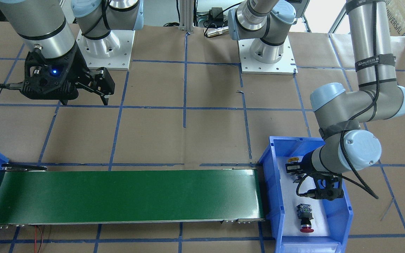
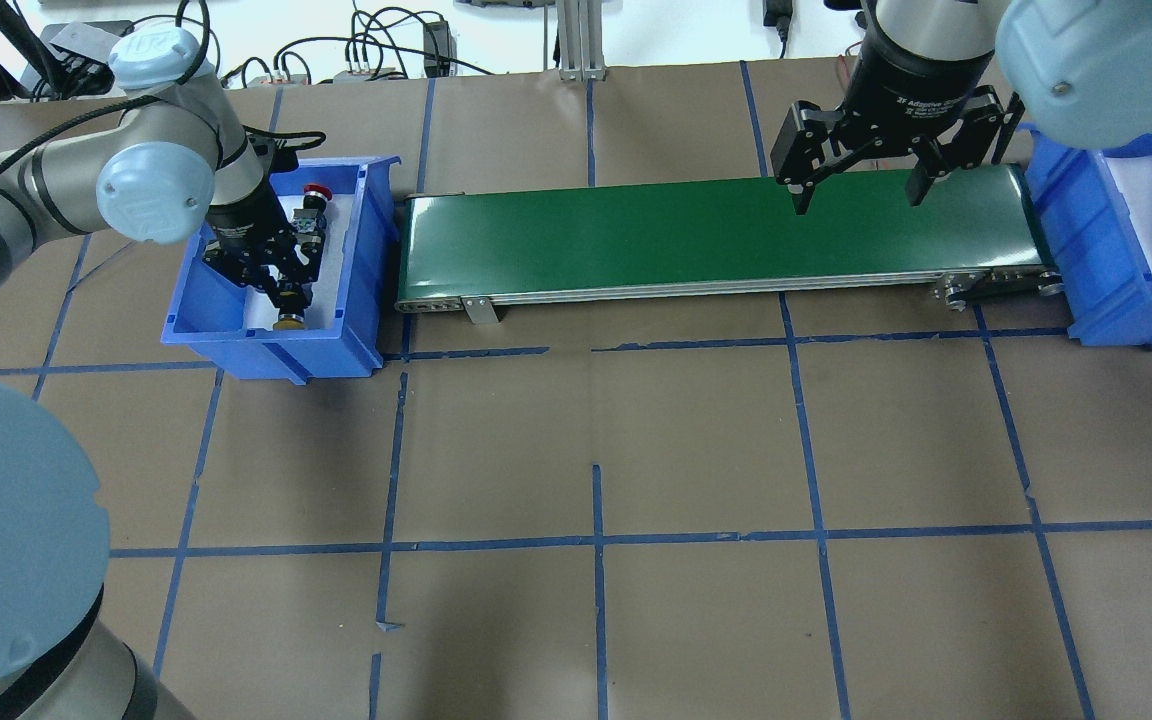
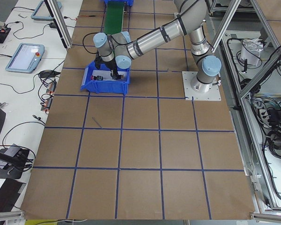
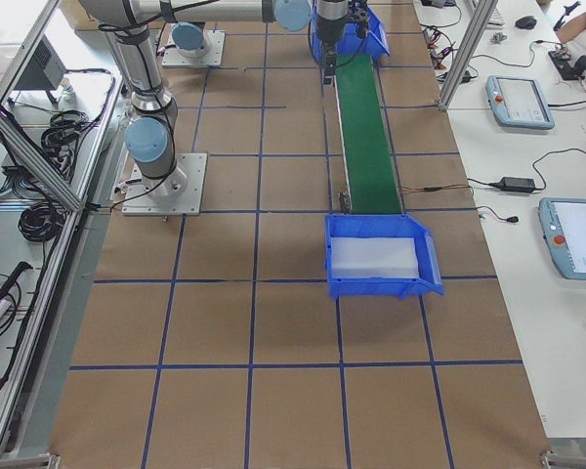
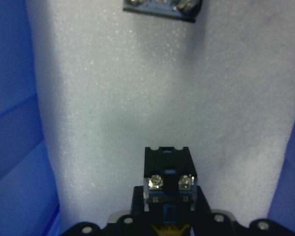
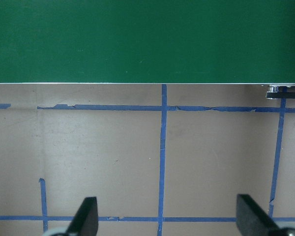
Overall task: Transport two buttons from left to right
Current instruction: 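Close the left gripper on the yellow-capped button and lift it out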
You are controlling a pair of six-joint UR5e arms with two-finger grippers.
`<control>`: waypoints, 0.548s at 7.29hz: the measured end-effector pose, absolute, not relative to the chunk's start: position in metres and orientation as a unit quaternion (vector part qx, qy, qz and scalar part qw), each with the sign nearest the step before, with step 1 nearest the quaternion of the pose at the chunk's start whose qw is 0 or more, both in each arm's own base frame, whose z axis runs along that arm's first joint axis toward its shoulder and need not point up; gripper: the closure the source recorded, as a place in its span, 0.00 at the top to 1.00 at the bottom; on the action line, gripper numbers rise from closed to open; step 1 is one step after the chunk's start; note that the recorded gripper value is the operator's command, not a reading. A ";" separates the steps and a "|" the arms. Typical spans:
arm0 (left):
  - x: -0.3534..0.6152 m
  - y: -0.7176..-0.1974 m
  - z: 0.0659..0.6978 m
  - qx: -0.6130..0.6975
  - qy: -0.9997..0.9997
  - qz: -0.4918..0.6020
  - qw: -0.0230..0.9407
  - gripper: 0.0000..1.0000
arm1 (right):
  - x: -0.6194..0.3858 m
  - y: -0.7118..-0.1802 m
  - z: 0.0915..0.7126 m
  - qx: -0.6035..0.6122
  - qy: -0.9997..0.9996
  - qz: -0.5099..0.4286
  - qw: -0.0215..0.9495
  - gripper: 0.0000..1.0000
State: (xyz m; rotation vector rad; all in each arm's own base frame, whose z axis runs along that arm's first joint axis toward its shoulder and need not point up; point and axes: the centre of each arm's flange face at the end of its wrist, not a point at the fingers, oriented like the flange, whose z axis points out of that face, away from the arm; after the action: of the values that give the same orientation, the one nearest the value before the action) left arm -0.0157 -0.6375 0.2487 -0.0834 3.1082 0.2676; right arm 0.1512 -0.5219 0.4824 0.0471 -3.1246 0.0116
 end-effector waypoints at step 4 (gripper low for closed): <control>-0.061 -0.628 0.390 -0.017 1.000 0.021 -0.007 0.18 | 0.150 -0.523 0.481 0.014 -1.000 0.002 0.008 1.00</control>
State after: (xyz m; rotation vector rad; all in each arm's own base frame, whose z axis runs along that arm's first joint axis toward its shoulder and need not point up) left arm -0.0609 -0.6285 0.3895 -0.0534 3.1544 0.0650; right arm 0.1501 -0.5226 0.4808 0.0434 -3.1252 0.0063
